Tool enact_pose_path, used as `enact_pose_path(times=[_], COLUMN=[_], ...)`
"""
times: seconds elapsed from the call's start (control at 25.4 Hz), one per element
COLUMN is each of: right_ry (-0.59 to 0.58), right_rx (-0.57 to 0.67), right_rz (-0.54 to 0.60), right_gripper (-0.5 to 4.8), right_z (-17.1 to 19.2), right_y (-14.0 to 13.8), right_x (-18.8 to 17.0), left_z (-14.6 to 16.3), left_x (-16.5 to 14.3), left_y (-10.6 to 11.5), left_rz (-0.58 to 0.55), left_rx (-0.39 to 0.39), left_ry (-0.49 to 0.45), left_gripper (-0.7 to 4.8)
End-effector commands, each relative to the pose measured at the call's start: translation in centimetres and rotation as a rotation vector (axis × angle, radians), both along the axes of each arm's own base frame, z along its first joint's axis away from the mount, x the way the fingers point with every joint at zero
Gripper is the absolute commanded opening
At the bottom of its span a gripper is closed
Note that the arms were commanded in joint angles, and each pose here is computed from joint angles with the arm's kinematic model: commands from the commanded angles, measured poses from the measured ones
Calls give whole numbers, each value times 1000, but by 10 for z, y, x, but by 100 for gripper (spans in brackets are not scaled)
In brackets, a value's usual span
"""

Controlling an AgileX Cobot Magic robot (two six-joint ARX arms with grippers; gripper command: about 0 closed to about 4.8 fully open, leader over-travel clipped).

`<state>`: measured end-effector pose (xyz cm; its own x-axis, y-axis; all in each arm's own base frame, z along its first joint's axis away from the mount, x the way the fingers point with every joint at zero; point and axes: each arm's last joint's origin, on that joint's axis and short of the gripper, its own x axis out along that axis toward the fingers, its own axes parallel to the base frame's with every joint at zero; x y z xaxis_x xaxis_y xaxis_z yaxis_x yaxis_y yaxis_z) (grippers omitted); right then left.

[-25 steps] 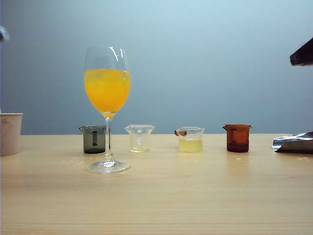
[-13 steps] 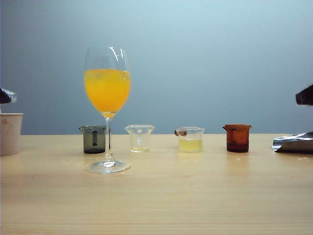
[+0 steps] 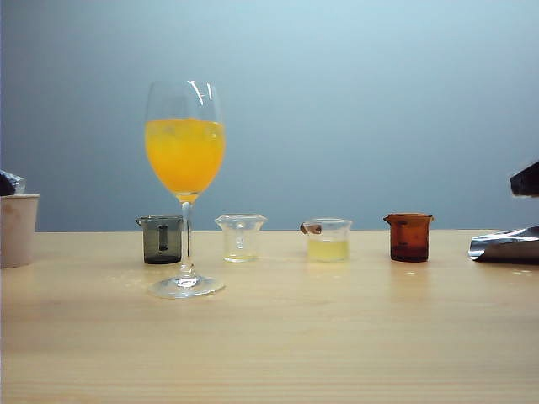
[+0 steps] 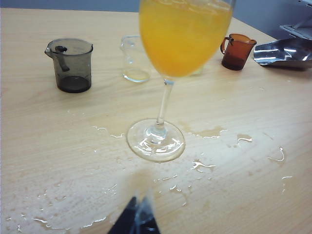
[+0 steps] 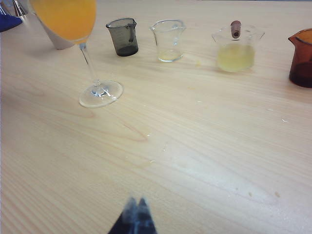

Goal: Pick up the second measuring cup from the left, pour the orange juice inside into the goblet, and finally put the measuring cup back in its original place.

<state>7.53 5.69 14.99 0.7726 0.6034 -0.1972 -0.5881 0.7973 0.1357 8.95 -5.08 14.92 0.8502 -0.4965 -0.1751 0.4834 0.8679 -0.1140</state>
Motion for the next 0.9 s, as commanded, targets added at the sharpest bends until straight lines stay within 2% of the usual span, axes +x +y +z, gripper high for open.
enact_pose_path(times=[0.04,0.2,0.24,0.31,0.39,0.43,0.59,0.71,0.9], right_ry=[6,6,5,6,4,0,-34,-35,-36], right_rx=[-1,-1,1,2,3,5,21,18,16], right_rz=[-2,-6,-18,-52,-117,-187,-348,-460,-573], right_gripper=[-4,-4,-4,-4,-4,-4,-3,-4,-4], right_z=[0,0,0,0,0,0,-1,-1,-1], right_y=[0,0,-1,-4,-9,-15,-29,-39,-50], right_x=[0,0,1,3,6,10,17,19,21], left_z=[2,6,10,11,10,10,10,10,10], left_x=[0,-1,1,4,6,7,7,7,7], left_y=[0,8,16,25,34,41,54,57,57], left_rz=[-6,42,89,173,273,353,493,532,530], left_rx=[-7,-36,-54,-54,-47,-43,-35,-32,-32], left_ry=[-12,-59,-97,-108,-105,-106,-111,-111,-110], left_gripper=[-3,-3,-3,-3,-3,-3,-3,-3,-3])
